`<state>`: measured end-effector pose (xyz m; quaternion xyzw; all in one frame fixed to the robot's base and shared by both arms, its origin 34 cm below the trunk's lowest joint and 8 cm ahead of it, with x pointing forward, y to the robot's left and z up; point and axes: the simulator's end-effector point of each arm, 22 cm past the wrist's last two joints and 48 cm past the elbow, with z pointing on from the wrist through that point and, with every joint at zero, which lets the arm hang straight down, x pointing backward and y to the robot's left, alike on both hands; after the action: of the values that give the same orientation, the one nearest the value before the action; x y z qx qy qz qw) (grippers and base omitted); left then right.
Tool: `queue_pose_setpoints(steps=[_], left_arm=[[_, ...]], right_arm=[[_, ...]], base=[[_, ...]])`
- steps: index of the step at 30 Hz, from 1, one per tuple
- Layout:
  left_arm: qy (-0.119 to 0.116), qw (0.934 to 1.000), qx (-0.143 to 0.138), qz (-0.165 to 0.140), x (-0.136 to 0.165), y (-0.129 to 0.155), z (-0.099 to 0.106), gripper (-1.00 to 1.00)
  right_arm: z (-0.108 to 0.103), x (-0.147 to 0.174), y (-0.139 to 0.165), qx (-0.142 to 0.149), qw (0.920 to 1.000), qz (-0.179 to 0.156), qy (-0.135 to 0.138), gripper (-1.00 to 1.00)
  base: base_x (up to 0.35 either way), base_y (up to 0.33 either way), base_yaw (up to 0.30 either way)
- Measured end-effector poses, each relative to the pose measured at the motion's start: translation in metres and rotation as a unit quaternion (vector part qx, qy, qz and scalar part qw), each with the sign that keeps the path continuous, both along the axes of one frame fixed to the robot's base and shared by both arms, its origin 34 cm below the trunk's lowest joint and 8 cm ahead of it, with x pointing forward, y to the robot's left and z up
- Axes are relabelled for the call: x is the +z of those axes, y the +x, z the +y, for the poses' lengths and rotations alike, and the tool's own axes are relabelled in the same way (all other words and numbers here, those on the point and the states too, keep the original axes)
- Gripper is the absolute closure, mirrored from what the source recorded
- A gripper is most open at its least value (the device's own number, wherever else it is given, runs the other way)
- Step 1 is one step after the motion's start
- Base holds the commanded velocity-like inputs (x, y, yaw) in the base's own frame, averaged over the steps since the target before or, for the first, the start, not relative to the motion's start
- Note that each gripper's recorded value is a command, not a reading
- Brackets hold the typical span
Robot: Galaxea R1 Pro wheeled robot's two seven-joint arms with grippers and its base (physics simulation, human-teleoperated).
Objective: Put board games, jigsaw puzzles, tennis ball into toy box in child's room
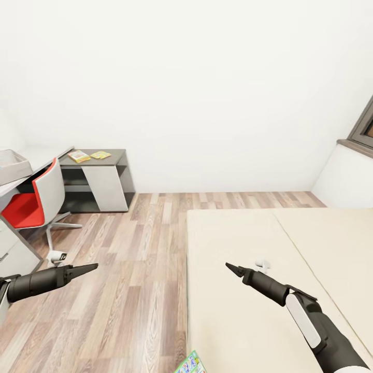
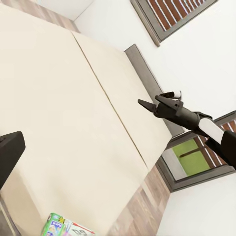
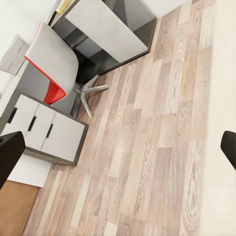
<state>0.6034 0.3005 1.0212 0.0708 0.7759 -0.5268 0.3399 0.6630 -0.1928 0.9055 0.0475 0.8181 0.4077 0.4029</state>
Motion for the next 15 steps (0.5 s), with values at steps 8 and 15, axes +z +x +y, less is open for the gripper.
queue_pose_setpoints(steps=[8,15], left_arm=[[0.000,1.0000,0.000,0.000,0.0001,0.0000,0.0001,-1.00],[0.000,1.0000,0.000,0.000,0.0002,0.0000,0.0001,-1.00]], right_arm=[[0.0001,0.0001,0.0001,0.000,1.0000,0.000,0.000,-1.00],[-0.0005,0.0002,0.0002,0.000,1.0000,0.000,0.000,-1.00]], base=[[0.000,0.118,0.000],[0.000,0.119,0.000]])
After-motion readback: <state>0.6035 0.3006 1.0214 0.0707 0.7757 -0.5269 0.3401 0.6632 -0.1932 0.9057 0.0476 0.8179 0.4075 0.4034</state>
